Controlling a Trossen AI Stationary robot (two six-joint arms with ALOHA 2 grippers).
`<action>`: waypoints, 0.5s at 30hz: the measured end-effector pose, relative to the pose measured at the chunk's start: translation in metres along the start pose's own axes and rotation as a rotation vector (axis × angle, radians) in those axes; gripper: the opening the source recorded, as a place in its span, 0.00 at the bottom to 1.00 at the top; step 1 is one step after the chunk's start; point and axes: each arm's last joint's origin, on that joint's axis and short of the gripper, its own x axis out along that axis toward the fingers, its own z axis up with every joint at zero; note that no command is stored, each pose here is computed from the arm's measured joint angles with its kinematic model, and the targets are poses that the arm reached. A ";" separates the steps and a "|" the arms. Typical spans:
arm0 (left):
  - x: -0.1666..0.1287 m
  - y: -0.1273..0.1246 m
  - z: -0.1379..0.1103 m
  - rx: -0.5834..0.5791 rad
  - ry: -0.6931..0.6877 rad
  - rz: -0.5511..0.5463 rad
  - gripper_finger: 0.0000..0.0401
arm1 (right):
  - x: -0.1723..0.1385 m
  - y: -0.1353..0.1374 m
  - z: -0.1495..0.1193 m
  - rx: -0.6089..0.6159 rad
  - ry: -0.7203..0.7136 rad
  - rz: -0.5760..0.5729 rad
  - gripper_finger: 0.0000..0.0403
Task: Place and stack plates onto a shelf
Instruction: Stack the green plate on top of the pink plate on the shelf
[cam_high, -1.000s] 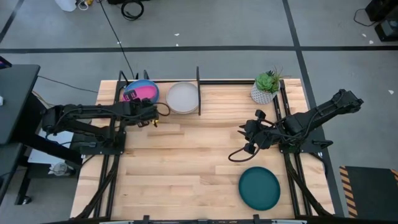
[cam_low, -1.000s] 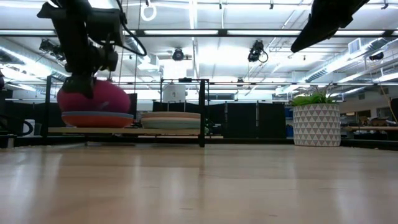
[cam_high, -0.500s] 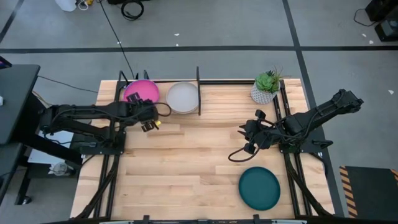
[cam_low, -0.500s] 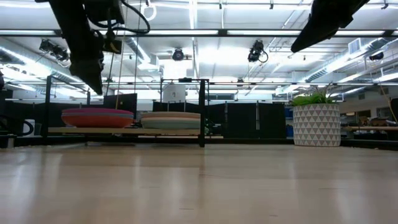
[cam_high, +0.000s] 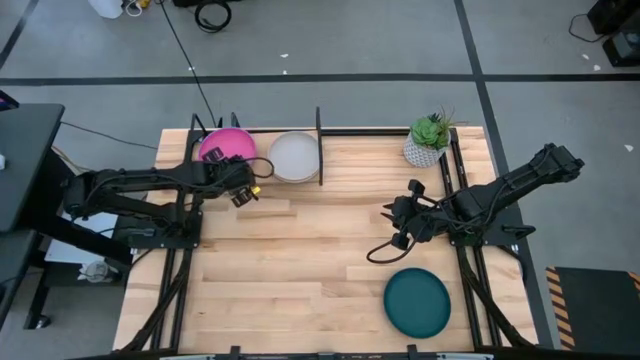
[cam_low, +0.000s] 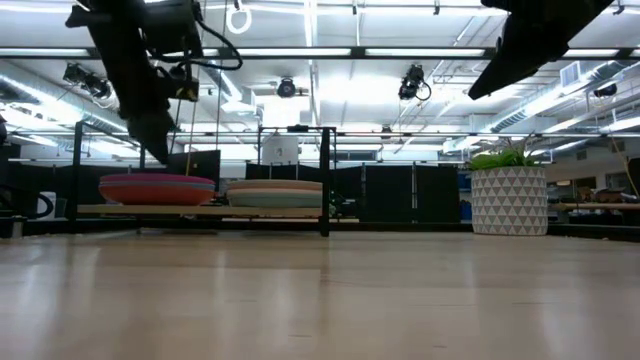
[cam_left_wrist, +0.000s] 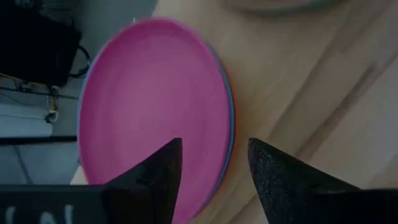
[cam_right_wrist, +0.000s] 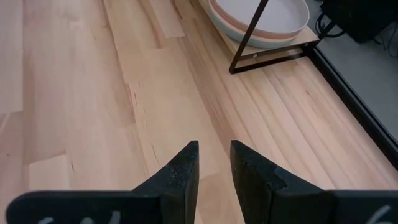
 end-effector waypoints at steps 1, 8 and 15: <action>0.002 -0.001 0.000 -0.009 -0.012 -0.002 0.47 | 0.000 0.000 0.000 0.000 0.000 0.001 0.24; 0.010 -0.007 -0.003 0.019 -0.002 0.005 0.47 | 0.000 0.000 0.001 0.005 -0.004 0.006 0.24; 0.003 0.000 0.001 0.023 -0.045 0.057 0.47 | 0.000 0.001 0.001 0.008 -0.011 0.011 0.24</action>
